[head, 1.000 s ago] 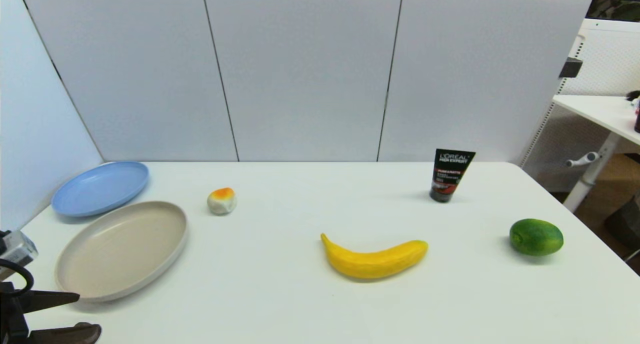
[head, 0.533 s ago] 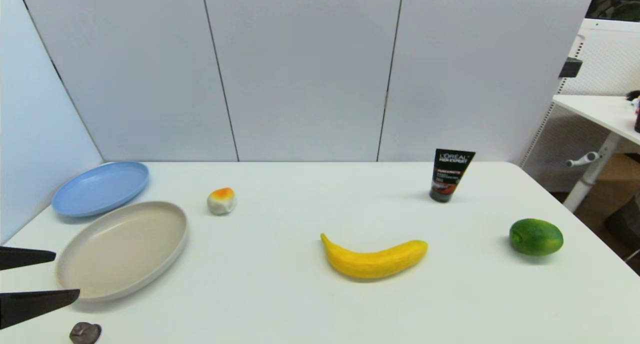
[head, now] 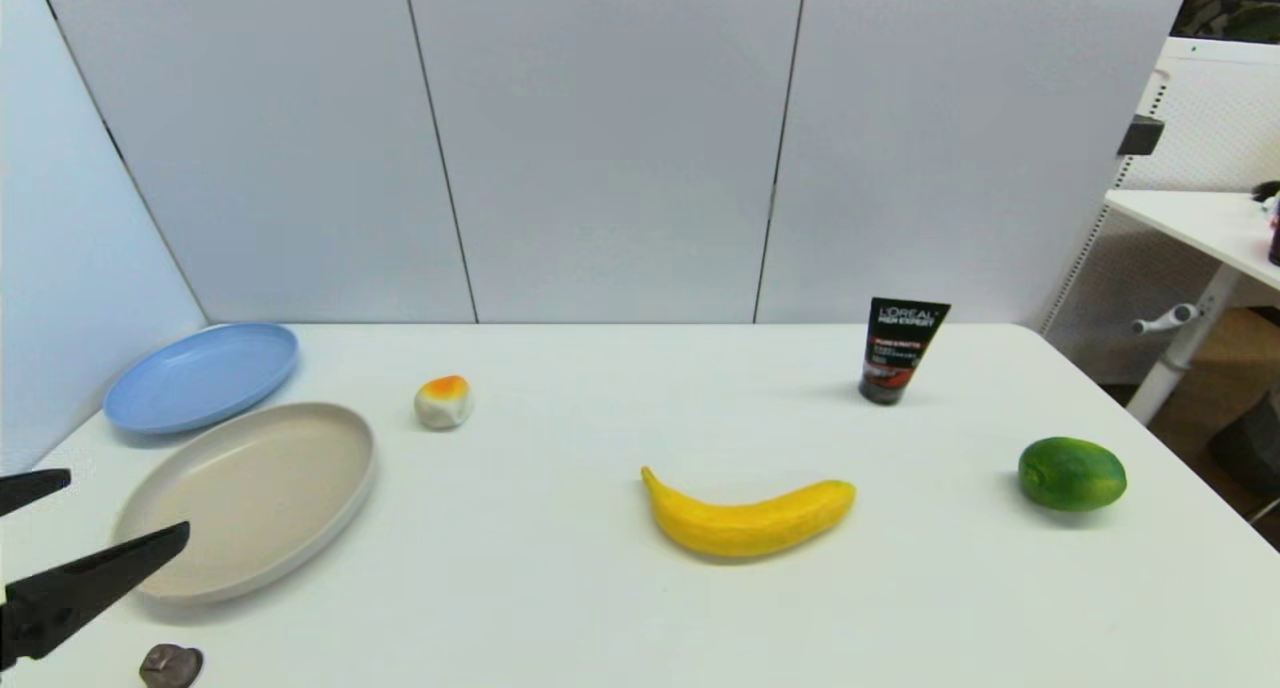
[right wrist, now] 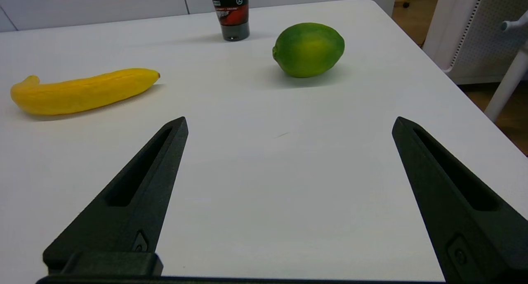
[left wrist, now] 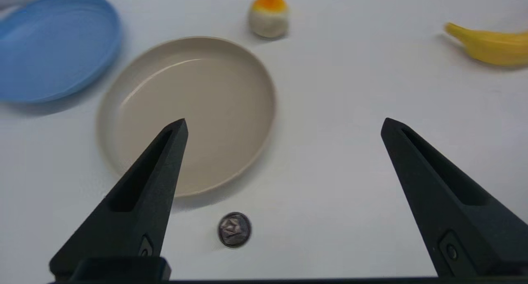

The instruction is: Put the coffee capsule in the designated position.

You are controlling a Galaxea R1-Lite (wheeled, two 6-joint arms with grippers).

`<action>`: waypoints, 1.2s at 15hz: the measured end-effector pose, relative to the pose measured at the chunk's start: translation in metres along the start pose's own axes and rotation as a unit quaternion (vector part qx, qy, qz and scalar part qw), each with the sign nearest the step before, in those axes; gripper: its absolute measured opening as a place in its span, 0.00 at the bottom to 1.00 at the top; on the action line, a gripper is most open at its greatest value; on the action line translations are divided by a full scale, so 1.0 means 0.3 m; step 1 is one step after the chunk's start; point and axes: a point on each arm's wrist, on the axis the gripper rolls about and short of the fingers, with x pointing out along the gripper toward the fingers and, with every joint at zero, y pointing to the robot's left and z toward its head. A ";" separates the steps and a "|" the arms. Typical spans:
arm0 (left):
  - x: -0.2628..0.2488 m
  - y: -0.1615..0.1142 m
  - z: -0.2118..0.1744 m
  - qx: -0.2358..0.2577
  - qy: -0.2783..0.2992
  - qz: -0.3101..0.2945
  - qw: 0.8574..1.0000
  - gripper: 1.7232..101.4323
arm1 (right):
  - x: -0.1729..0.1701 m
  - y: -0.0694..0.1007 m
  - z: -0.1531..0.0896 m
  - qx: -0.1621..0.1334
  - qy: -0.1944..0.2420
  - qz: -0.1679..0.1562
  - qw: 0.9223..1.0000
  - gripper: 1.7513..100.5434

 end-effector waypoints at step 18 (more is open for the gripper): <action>-0.109 -0.117 -0.526 -0.049 -0.157 0.133 0.977 0.96 | 0.000 0.000 0.000 0.000 0.000 0.000 1.000 0.97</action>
